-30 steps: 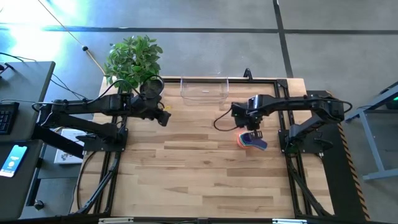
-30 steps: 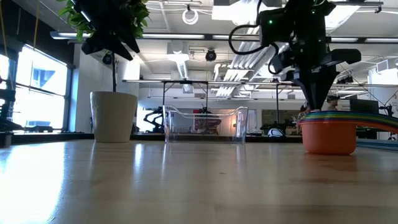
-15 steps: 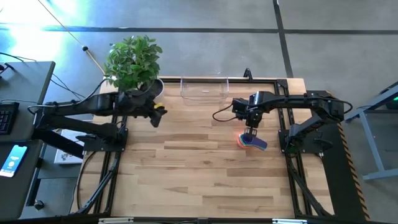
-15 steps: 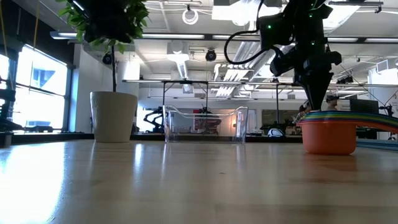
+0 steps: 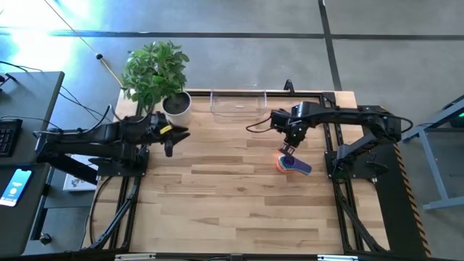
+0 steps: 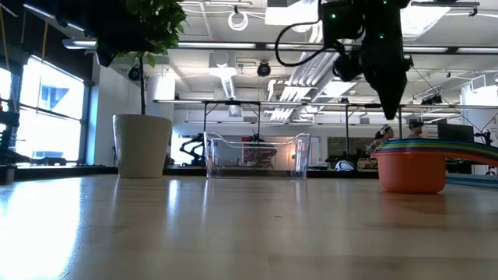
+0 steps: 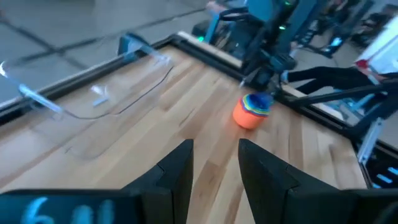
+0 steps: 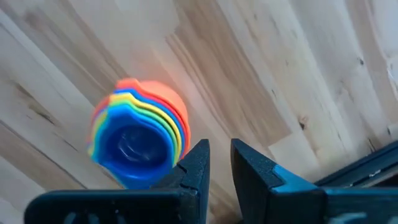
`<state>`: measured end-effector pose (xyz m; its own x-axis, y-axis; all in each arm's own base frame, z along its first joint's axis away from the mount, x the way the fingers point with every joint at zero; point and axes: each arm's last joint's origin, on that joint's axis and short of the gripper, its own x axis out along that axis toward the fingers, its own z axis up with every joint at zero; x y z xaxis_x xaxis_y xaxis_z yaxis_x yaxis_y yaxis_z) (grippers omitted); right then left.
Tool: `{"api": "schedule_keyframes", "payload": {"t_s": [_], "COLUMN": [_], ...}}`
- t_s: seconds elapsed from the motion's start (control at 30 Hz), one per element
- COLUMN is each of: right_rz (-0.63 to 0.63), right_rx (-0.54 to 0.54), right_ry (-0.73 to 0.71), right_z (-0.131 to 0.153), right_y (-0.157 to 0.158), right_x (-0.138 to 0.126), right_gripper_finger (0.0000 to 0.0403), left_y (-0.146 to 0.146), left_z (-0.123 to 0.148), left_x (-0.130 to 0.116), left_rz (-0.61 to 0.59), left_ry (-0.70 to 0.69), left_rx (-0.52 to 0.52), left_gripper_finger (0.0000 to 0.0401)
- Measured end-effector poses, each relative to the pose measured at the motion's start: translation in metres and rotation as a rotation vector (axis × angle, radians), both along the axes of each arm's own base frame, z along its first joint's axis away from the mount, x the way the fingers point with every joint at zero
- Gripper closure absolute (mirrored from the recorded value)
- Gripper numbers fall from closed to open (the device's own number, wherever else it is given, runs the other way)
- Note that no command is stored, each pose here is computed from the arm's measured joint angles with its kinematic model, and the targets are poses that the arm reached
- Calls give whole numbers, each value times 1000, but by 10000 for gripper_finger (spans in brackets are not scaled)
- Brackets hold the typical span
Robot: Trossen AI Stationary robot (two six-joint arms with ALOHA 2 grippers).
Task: Nest measuring cups in basket
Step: Put the stacked measuring cups into the transparent bin
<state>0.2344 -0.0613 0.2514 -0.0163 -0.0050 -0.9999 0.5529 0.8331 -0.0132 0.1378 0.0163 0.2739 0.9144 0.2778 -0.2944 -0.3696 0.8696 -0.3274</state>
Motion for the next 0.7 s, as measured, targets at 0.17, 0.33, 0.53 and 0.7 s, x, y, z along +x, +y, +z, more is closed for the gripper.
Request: {"api": "schedule_keyframes", "payload": {"t_s": [0.17, 0.33, 0.53, 0.7], "right_rz": [-57, -102, -192, -285], "right_rx": [-21, -37, -40, -28], "right_ry": [-57, -125, -206, -212], "right_z": [12, 17, 20, 20], "right_y": [-2, -4, -5, -5], "right_x": [6, 13, 20, 20], "right_gripper_finger": [345, 345, 345, 345], "left_y": [-4, -7, -9, -9], "left_z": [-17, -28, -33, -45], "left_x": [-16, -32, -48, -55], "left_rz": [-41, -62, -78, -77], "left_ry": [-37, -98, -157, -146], "left_rx": [65, 71, 110, 134], "left_gripper_finger": [284, 284, 284, 284]}}
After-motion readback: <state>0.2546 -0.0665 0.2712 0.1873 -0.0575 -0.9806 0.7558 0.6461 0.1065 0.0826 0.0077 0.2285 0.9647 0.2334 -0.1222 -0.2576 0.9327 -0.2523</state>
